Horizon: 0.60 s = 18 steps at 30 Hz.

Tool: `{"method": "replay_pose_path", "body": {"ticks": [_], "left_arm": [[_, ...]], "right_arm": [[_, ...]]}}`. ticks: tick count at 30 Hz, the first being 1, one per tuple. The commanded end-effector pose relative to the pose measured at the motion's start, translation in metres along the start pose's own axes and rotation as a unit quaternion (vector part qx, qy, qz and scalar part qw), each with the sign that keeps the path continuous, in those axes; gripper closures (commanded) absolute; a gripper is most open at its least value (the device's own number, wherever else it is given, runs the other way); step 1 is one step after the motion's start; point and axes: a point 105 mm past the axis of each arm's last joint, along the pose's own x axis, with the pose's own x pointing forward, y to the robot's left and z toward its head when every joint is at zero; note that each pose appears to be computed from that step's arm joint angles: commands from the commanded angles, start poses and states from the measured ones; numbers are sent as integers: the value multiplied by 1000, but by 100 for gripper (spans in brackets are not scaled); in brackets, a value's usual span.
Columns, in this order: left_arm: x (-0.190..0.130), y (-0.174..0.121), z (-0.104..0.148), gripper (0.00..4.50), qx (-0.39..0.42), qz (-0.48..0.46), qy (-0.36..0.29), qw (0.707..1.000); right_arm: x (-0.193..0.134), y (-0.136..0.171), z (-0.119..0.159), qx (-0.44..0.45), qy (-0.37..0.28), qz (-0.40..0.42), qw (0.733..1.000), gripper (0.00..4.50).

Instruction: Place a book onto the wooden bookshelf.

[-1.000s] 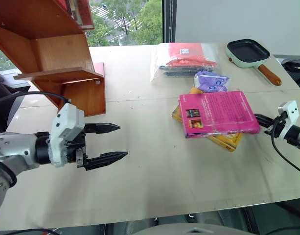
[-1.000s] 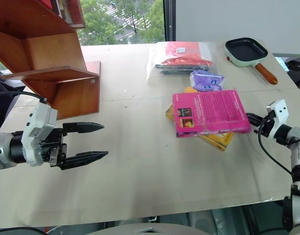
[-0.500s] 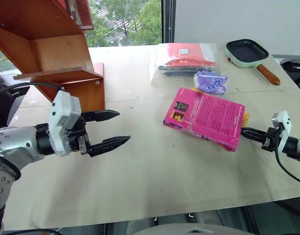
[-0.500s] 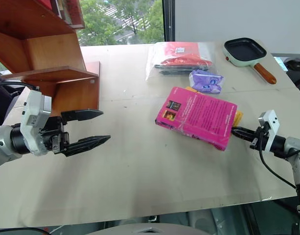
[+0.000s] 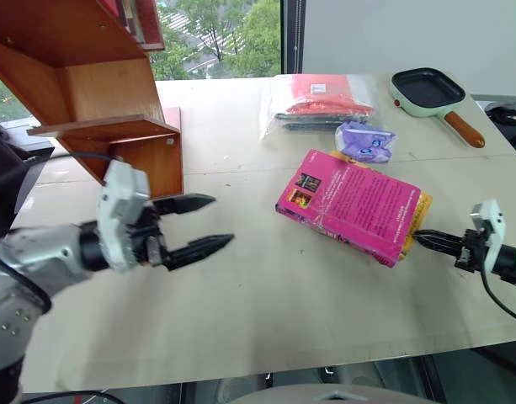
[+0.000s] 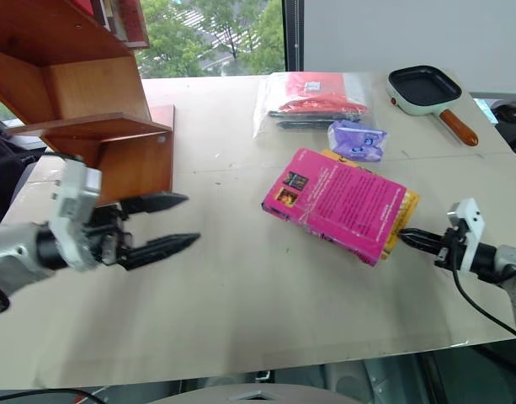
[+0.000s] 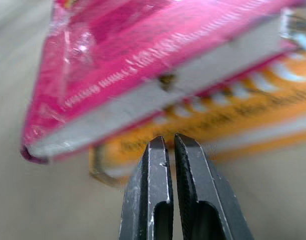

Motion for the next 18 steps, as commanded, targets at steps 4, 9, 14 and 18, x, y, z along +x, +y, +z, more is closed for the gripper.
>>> {"method": "replay_pose_path", "body": {"ticks": [4,9,14,18], "left_arm": [[60,-13,-44,0,-162,83,-60,982],[82,9,-68,0,-363,159,-98,913],[115,7,-72,0,-515,113,-98,844],[134,2,-69,0,-571,77,-86,813]], "right_arm": [[-32,16,23,-54,-29,-12,998,355],[-43,42,31,-59,-33,-13,998,128],[-51,60,46,-70,-35,-30,996,6],[-58,68,50,-72,-27,-48,996,6]]}}
